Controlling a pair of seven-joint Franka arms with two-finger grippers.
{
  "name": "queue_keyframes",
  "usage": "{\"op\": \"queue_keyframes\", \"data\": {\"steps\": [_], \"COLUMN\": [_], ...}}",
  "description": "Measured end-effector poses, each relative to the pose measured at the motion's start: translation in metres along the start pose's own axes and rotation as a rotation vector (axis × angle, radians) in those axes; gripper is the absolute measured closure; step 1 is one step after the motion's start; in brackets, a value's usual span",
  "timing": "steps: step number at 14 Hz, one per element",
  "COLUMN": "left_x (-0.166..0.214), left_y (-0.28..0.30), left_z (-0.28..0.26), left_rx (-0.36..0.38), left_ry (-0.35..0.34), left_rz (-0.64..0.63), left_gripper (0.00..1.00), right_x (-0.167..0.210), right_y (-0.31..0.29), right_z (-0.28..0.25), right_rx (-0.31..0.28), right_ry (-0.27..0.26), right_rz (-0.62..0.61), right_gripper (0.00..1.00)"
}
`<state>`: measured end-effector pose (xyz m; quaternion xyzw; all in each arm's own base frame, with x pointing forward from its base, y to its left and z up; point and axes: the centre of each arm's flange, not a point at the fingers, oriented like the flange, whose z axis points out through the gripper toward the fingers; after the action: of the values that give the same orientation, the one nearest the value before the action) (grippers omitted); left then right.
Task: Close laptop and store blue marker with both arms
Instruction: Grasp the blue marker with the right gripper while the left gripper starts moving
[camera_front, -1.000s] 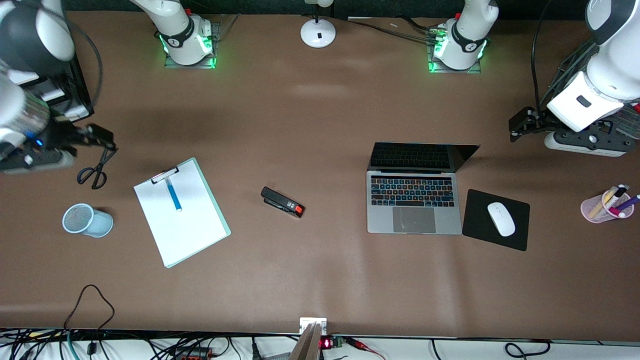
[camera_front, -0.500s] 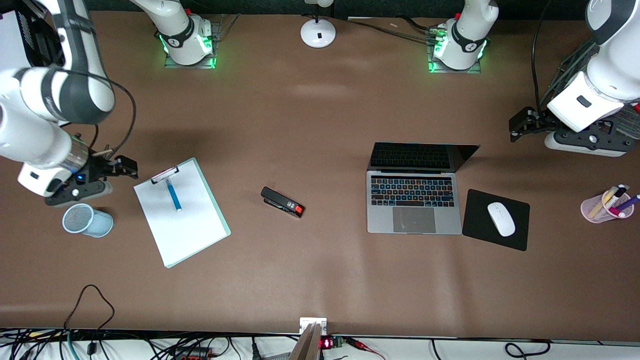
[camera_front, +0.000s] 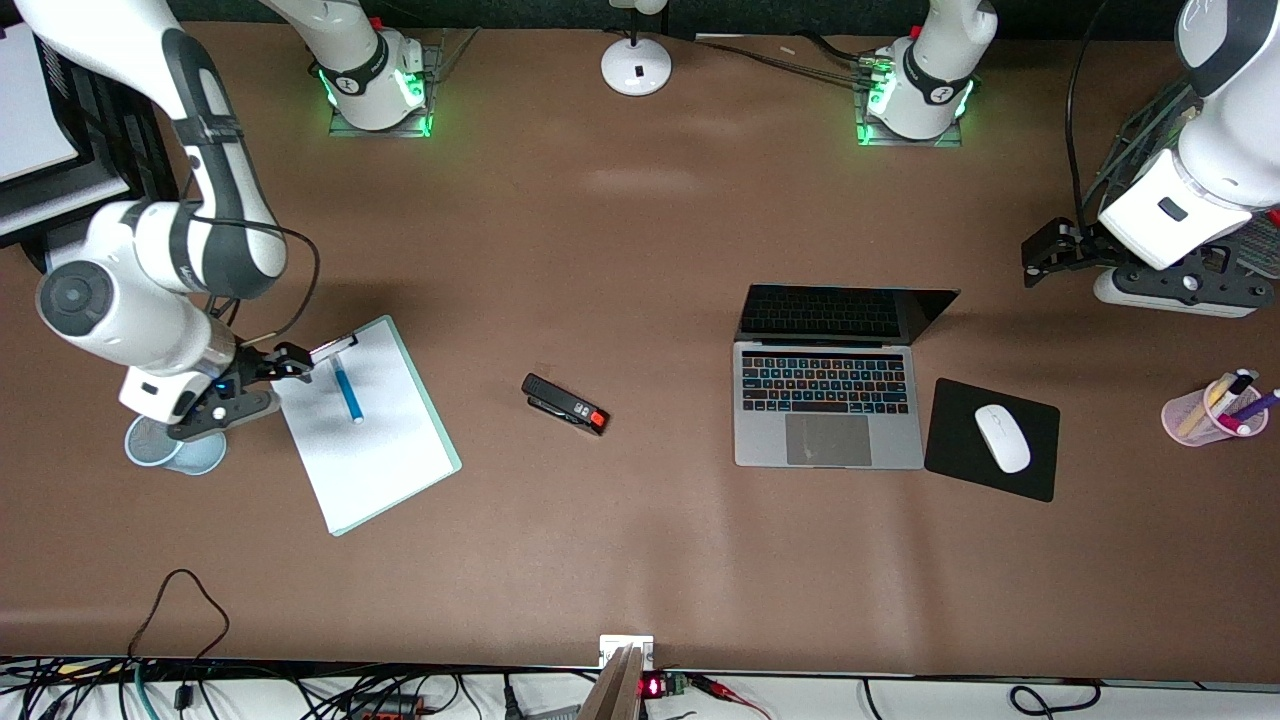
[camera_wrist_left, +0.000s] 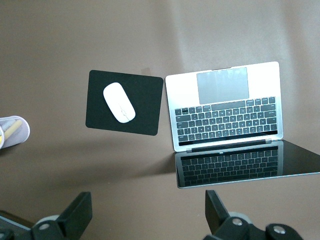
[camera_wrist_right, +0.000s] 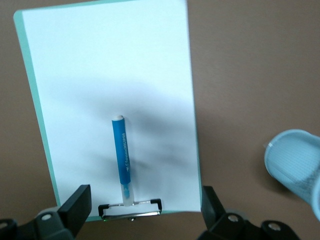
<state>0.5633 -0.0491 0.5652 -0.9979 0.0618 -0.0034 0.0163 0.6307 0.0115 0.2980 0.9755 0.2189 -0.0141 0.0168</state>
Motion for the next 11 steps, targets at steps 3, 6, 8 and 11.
{"op": "queue_keyframes", "data": {"steps": [3,6,8,11], "left_x": [0.001,0.003,0.006,0.005], "left_y": [-0.001,-0.003,-0.003,-0.001], "left_z": [0.002,0.012,0.024,0.033], "left_rx": [-0.001,-0.003,-0.006,-0.010], "left_ry": [-0.006,-0.027,-0.056,-0.112], "left_rz": [-0.002,-0.004,-0.003,0.002], "left_gripper": [0.00,0.03,0.20,0.52], "right_x": [0.003,0.006,0.009,0.013], "right_y": [-0.006,-0.009,-0.015,-0.024], "right_z": [0.023,0.046,0.059,0.077], "right_rx": [0.005,0.007,0.011,0.012], "right_ry": [-0.019,-0.030,-0.033,-0.029], "right_rz": [-0.067,-0.103,-0.115,-0.132], "right_gripper": [0.07,0.21,0.34,0.38]}}
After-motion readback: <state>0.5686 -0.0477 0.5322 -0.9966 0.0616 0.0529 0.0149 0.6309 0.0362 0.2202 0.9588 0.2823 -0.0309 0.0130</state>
